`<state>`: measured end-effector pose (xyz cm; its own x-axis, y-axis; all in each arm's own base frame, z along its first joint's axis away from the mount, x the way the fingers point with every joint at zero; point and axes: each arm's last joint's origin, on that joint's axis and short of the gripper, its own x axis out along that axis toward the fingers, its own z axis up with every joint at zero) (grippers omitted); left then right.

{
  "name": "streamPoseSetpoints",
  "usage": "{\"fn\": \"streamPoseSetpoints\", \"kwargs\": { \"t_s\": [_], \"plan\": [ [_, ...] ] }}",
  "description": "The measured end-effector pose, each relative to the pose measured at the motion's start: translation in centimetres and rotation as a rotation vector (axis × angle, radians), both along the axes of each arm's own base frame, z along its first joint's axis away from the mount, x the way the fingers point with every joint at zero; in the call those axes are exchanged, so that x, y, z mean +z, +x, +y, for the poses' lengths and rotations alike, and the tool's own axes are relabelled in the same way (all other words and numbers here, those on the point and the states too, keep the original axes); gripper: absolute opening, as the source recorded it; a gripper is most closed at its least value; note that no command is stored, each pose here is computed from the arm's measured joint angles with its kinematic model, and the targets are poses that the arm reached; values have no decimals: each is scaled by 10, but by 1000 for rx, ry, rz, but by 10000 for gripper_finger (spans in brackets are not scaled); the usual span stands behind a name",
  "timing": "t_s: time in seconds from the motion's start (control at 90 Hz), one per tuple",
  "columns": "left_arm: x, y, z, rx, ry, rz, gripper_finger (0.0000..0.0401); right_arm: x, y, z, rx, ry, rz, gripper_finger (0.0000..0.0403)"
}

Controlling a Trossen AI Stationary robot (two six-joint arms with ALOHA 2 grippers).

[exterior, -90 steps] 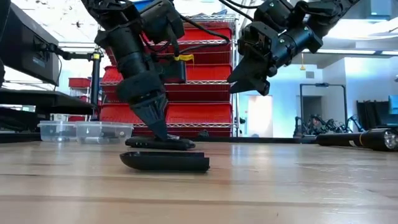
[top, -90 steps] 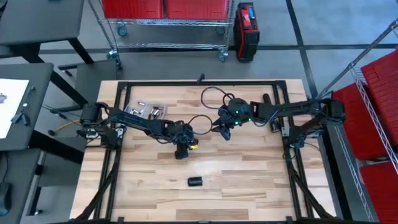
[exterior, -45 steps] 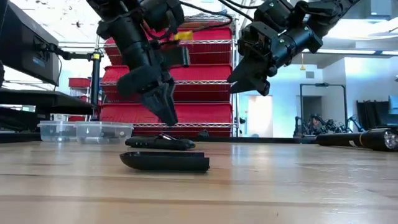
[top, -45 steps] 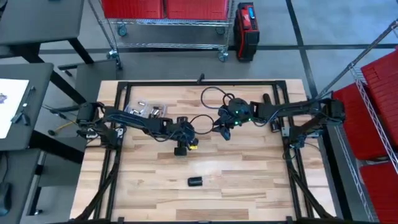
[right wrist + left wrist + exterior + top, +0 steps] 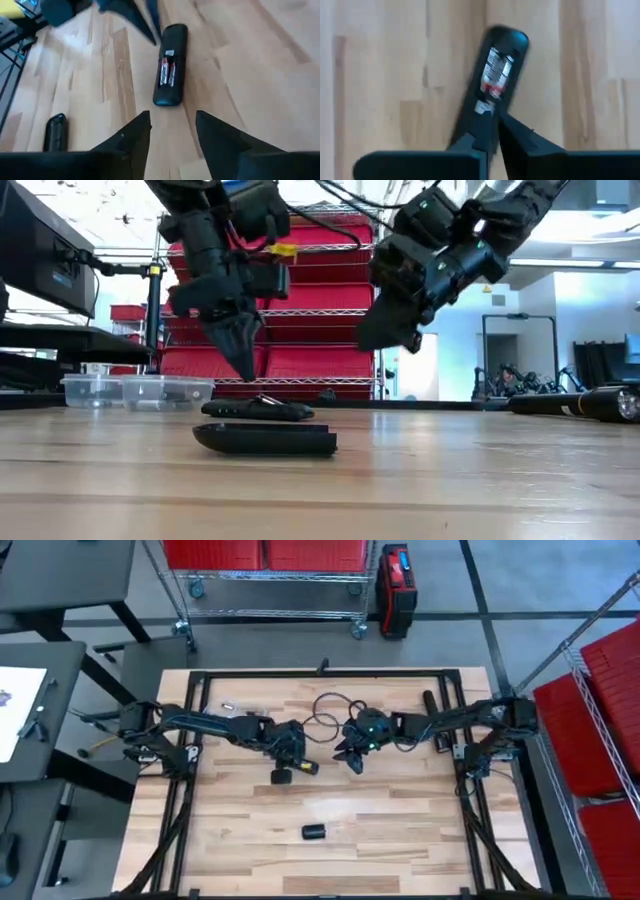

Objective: Insert battery
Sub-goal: Insert the silver battery into the remote's battery compartment

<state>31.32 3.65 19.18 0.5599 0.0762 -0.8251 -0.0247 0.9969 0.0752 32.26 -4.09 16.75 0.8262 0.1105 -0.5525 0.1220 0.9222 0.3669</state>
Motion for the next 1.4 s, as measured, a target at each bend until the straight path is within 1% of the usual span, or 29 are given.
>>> {"fn": "streamPoseSetpoints", "kwargs": {
  "t_s": [0.156, 0.267, 0.344, 0.389, 0.5, 0.622, 0.722, 0.833, 0.911, 0.978, 1.089, 1.178, 1.4],
  "plan": [
    [-1, -3, 9, -43, -78, 0, 2, -22, 14, 8, 15, -16, -26, 89],
    [-1, -3, 12, -73, -80, -10, 0, -35, 21, 14, -7, -50, -2, 49],
    [-1, -2, 13, -80, -80, -14, 0, -43, 29, 18, 9, -60, 13, 16],
    [-2, -1, 13, -93, -74, -12, 0, -47, 33, 20, 16, -62, 19, 7],
    [-8, 0, 13, -124, -59, 6, 0, -55, 46, 24, 10, -69, 32, 9],
    [-14, 0, 13, -125, -62, 36, 0, -56, 55, 25, 11, -70, 29, 2],
    [-12, 3, 14, -137, -39, -2, 0, -55, 57, 25, 7, -73, 27, 1],
    [-12, 2, 16, -142, -33, 7, 0, -57, 56, 24, 2, -75, 44, 0],
    [-18, 3, 17, -138, -35, 10, 0, -57, 55, 24, 2, -74, 52, 0],
    [-24, 0, 17, -140, -48, 23, 0, -57, 55, 24, 1, -74, 47, 0],
    [-27, -1, 15, -135, -62, -12, 0, -57, 55, 24, -4, -76, 49, 0],
    [-27, 0, 16, -116, -75, -22, 0, -57, 55, 24, -5, -76, 50, 0],
    [-27, 0, 15, -122, -93, -28, 0, -57, 55, 24, -5, -76, 50, 0]
  ]
}}
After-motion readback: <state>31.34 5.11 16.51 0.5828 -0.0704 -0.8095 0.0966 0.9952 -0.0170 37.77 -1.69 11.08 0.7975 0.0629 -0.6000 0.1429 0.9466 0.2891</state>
